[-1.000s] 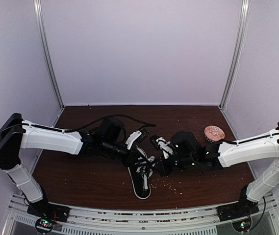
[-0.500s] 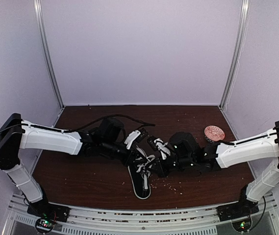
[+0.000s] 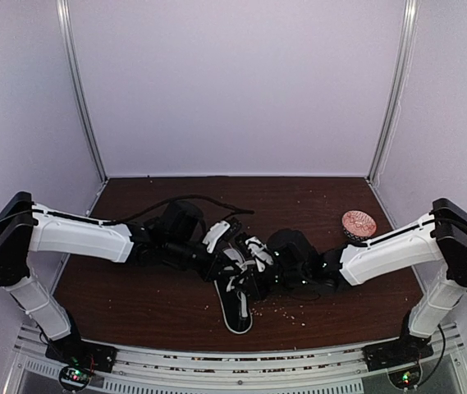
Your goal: Tie the shoes
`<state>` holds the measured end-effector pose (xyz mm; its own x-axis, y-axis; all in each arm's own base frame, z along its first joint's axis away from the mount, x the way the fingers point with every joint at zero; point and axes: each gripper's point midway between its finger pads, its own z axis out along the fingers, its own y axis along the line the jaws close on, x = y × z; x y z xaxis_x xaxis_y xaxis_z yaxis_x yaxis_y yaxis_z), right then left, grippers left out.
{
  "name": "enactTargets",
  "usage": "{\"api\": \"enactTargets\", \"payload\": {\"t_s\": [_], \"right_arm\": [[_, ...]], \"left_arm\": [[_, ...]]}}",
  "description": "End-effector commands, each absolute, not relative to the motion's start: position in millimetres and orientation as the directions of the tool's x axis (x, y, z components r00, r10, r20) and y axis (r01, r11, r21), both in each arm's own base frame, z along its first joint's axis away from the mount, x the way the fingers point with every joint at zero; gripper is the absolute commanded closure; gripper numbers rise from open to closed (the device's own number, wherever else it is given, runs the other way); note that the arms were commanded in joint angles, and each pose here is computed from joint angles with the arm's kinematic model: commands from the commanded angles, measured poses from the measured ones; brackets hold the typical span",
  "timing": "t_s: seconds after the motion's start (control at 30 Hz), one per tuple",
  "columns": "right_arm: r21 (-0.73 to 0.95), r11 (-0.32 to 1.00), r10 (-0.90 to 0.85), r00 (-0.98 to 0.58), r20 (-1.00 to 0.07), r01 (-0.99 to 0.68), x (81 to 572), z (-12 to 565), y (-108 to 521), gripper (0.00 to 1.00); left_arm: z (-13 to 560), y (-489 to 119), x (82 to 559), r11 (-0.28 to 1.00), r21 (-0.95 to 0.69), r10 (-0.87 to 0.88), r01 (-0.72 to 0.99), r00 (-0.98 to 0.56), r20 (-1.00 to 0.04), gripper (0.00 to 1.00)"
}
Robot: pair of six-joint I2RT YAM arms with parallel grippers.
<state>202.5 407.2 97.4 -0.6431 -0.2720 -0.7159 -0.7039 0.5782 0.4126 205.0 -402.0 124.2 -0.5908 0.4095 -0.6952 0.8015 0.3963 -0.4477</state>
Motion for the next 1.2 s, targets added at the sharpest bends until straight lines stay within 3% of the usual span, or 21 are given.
{"api": "enactTargets", "payload": {"t_s": [0.0,0.17,0.27,0.43,0.5,0.63,0.93,1.03,1.17], "right_arm": [[0.393,0.596,-0.204,-0.605,-0.769,-0.701,219,108,418,1.00],[0.415,0.589,-0.140,-0.593,-0.793,-0.693,225,115,423,1.00],[0.420,0.595,-0.106,-0.585,-0.804,-0.685,228,119,421,1.00],[0.421,0.600,-0.097,-0.583,-0.806,-0.681,229,118,418,1.00],[0.420,0.600,-0.101,-0.586,-0.804,-0.680,228,116,417,1.00],[0.423,0.603,-0.102,-0.591,-0.801,-0.677,228,113,417,1.00],[0.423,0.603,-0.096,-0.588,-0.803,-0.676,228,116,415,1.00],[0.423,0.602,-0.098,-0.588,-0.803,-0.677,227,116,415,1.00],[0.422,0.604,-0.099,-0.589,-0.802,-0.676,228,116,415,1.00]], "left_arm": [[143,-404,210,0.385,-0.450,0.358,0.806,-0.579,-0.732,1.00],[144,-405,209,0.374,-0.465,0.352,0.802,-0.587,-0.729,0.99],[144,-394,213,0.409,-0.447,0.337,0.796,-0.587,-0.736,0.70],[147,-365,224,0.468,-0.427,0.297,0.774,-0.592,-0.749,0.45],[147,-357,227,0.484,-0.416,0.291,0.770,-0.590,-0.753,0.39],[135,-338,239,0.567,-0.403,0.263,0.718,-0.622,-0.738,0.39],[79,-322,259,0.713,-0.413,0.211,0.566,-0.735,-0.644,0.55],[73,-333,258,0.683,-0.441,0.220,0.583,-0.739,-0.636,0.56],[82,-354,247,0.545,-0.506,0.224,0.669,-0.697,-0.681,0.53]]}}
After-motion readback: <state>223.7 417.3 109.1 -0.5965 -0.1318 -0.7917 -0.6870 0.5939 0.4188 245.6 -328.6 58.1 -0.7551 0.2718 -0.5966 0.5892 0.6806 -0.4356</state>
